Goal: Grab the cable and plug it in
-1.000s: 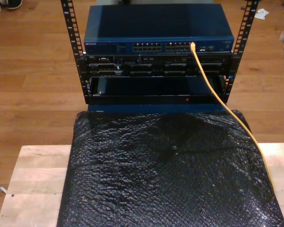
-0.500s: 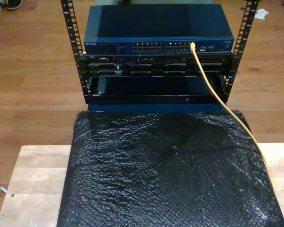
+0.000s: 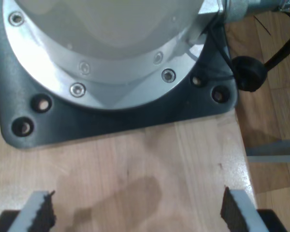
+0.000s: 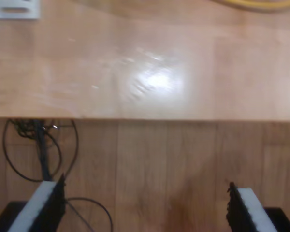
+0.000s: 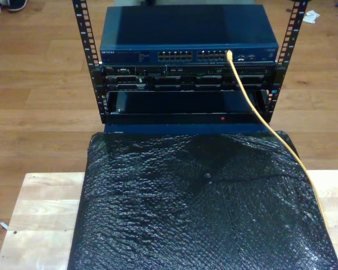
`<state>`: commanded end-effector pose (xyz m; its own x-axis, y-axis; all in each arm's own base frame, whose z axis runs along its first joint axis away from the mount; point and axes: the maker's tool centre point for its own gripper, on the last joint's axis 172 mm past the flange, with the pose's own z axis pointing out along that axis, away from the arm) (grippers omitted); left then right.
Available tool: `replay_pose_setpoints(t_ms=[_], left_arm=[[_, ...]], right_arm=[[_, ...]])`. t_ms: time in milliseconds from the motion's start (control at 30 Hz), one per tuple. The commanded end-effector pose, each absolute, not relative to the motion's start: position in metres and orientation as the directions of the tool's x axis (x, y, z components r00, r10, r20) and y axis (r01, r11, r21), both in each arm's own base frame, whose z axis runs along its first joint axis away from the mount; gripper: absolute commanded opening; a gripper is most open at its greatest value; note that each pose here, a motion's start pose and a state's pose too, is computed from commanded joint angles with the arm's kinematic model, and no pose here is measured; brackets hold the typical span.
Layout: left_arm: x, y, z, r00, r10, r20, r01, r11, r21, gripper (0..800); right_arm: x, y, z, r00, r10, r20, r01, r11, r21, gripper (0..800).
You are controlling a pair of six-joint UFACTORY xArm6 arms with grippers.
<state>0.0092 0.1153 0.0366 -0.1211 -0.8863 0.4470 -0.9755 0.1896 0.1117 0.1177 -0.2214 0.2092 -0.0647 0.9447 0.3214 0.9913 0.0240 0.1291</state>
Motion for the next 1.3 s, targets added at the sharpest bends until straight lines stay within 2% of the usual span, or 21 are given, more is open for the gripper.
replay_pose_setpoints(t_ms=[133, 333, 633, 967, 1300], left_arm=[[0.009, 0.115, 0.037, -0.121, -0.886, 0.447, -0.975, 0.190, 0.112, 800], [0.009, 0.115, 0.037, -0.121, -0.886, 0.447, -0.975, 0.190, 0.112, 800], [0.009, 0.115, 0.037, -0.121, -0.886, 0.447, -0.975, 0.190, 0.112, 800], [0.009, 0.115, 0.037, -0.121, -0.886, 0.447, -0.975, 0.190, 0.112, 800], [0.009, 0.115, 0.037, -0.121, -0.886, 0.447, -0.975, 0.190, 0.112, 800]], right_arm=[[0.085, -0.209, 0.190, -0.107, 0.934, 0.340, 0.989, 0.066, 0.132, 793], [0.047, -0.184, 0.154, -0.109, 0.922, 0.372, 0.988, 0.059, 0.143, 793], [0.039, -0.175, 0.102, -0.126, 0.935, 0.330, 0.986, 0.081, 0.148, 791], [0.037, -0.151, 0.082, -0.122, 0.935, 0.334, 0.986, 0.077, 0.145, 793], [0.031, -0.150, 0.049, -0.092, 0.956, 0.278, 0.990, 0.058, 0.128, 792]])
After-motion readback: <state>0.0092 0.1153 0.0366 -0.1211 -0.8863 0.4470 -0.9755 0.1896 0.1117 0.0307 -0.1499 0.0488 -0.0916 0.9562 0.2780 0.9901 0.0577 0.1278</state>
